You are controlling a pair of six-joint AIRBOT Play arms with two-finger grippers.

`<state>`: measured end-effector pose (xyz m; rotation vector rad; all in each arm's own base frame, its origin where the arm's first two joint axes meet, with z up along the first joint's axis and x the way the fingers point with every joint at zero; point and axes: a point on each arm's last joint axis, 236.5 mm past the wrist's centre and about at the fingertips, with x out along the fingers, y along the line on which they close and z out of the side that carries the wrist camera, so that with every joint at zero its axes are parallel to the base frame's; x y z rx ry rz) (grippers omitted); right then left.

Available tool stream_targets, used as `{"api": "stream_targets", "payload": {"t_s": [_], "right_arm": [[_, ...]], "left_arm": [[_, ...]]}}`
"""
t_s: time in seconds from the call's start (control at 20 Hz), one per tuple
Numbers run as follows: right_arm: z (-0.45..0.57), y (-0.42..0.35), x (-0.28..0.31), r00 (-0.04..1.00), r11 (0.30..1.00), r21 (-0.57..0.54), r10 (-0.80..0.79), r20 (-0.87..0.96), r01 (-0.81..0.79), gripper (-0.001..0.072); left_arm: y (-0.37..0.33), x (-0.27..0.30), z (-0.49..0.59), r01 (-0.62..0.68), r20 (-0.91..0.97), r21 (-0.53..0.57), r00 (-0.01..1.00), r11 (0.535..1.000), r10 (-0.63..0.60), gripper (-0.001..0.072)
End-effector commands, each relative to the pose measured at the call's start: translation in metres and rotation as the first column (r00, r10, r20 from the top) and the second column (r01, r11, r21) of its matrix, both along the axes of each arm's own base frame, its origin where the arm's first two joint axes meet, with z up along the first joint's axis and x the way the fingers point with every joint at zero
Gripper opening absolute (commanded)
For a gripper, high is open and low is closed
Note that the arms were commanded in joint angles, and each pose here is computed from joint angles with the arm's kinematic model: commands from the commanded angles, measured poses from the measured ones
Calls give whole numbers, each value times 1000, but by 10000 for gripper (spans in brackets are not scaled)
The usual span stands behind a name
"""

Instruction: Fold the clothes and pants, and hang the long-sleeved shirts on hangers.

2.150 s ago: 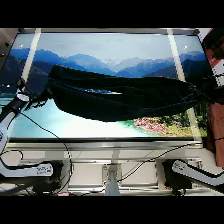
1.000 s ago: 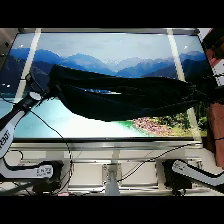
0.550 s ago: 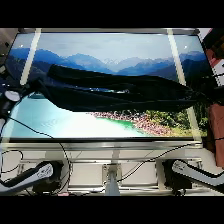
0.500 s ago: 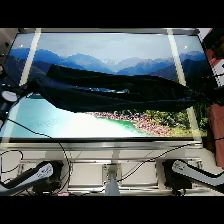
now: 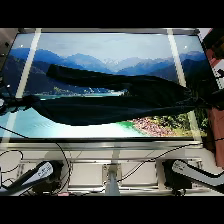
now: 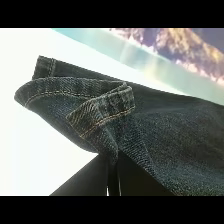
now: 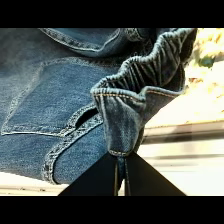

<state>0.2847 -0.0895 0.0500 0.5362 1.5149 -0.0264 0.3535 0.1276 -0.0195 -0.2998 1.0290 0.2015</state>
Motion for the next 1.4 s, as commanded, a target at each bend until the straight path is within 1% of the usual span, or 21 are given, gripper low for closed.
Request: {"api": "stream_targets", "payload": {"t_s": [0.0,0.1,0.15,0.2,0.25,0.3,0.35,0.45,0.5,0.6,0.7,0.75,0.9,0.95,1.0,1.05,1.1,1.15,1.3,1.35], "right_arm": [[-16,6,-10,1000,1000,3,-12,-12,12,36],[-24,7,-9,998,999,-24,-36,44,37,36],[-27,5,-7,995,997,-50,-52,86,57,36],[-28,2,-4,987,993,-84,-71,144,83,37],[-28,-2,0,976,987,-116,-85,202,110,36],[-26,-5,2,960,979,-147,-98,264,141,37],[-27,-6,1,947,973,-165,-107,303,163,36],[-40,2,-15,944,970,-170,-115,308,174,37],[-53,10,-27,951,972,-160,-121,284,171,36],[-79,27,-49,965,979,-120,-135,223,165,37],[-99,40,-65,974,983,-82,-147,172,163,37],[-105,44,-70,977,984,-73,-150,154,162,37],[-110,46,-74,978,984,-68,-153,143,164,37],[-110,46,-73,977,984,-69,-154,146,165,37],[-110,45,-73,977,984,-71,-154,147,165,37],[-110,45,-73,977,984,-71,-154,148,166,37],[-110,45,-72,976,983,-73,-155,151,167,37],[-110,44,-71,976,983,-74,-156,154,169,37],[-110,43,-70,974,982,-78,-157,160,171,37],[-110,43,-70,974,982,-78,-157,161,172,37]], "left_arm": [[18,12,10,-13,68,75,998,997,8,15],[32,45,39,-113,257,70,962,991,91,15],[38,58,55,-172,346,36,926,984,149,15],[44,68,70,-232,422,-20,880,973,218,15],[46,74,79,-266,463,-70,845,961,268,15],[45,76,81,-274,473,-85,835,958,281,16],[39,76,78,-246,459,-70,853,967,250,15],[12,60,50,-81,326,-7,942,997,79,15],[-3,41,29,7,213,-1,977,1000,-7,15],[-10,-4,-9,125,-14,30,992,992,-125,15],[1,-40,-38,175,-161,86,974,981,-160,15],[6,-52,-48,169,-202,92,968,981,-148,16],[8,-76,-60,138,-274,59,955,989,-117,22],[8,-80,-60,132,-282,51,953,990,-112,105],[9,-82,-60,117,-287,43,953,992,-100,366],[10,-83,-60,74,-288,32,956,997,-62,595],[11,-84,-60,29,-287,21,958,999,-22,625],[13,-85,-60,11,-286,19,958,1000,-5,624],[22,-90,-60,-25,-285,19,958,1000,29,609],[29,-92,-60,-63,-280,19,958,998,66,570]]}}
